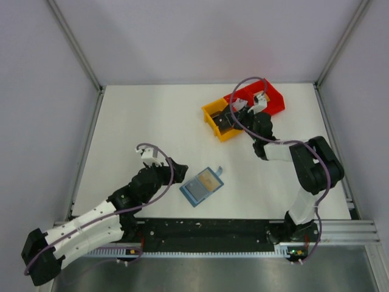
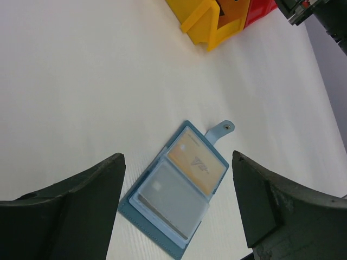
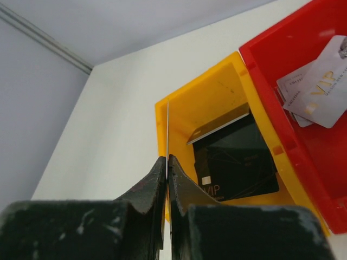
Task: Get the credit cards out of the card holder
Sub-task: Place the credit card in the storage box.
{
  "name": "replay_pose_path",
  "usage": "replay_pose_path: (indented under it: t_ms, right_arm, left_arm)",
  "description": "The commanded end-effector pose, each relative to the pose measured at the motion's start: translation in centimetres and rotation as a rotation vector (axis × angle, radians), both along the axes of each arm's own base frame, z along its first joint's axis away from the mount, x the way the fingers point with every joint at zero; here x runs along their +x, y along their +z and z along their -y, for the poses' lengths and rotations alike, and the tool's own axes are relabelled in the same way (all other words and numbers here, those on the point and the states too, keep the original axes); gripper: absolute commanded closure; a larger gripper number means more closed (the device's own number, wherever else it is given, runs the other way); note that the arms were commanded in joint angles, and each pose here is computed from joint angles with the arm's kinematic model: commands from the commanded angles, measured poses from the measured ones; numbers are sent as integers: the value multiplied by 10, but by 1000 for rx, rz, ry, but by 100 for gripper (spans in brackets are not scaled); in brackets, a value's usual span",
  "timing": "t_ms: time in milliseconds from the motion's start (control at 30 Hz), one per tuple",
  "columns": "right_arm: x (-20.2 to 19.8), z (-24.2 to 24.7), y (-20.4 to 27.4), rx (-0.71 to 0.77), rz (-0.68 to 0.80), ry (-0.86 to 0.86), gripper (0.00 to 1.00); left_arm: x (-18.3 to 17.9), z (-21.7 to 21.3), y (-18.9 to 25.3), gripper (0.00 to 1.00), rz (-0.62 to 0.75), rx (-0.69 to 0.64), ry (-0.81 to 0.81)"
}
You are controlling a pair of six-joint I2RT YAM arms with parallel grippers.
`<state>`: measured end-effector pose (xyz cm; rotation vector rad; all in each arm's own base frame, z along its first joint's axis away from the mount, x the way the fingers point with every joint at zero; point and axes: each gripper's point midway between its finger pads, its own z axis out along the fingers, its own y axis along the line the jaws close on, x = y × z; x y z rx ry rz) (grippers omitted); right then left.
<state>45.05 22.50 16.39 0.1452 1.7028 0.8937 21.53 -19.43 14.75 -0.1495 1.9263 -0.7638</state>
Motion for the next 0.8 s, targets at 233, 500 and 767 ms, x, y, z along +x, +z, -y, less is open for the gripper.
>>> replay_pose_path:
  t_ms: [233, 500, 767]
  right_arm:
    - [33, -3, -30, -56, -39, -38, 100]
    - [38, -18, -45, -56, -61, -25, 100]
    - [31, -8, -46, -129, -84, -70, 70]
  left_arm:
    - [2, 5, -13, 16, -33, 42, -17]
    - [0, 9, -17, 16, -60, 36, -30]
    - [-3, 11, -14, 16, -76, 7, -32]
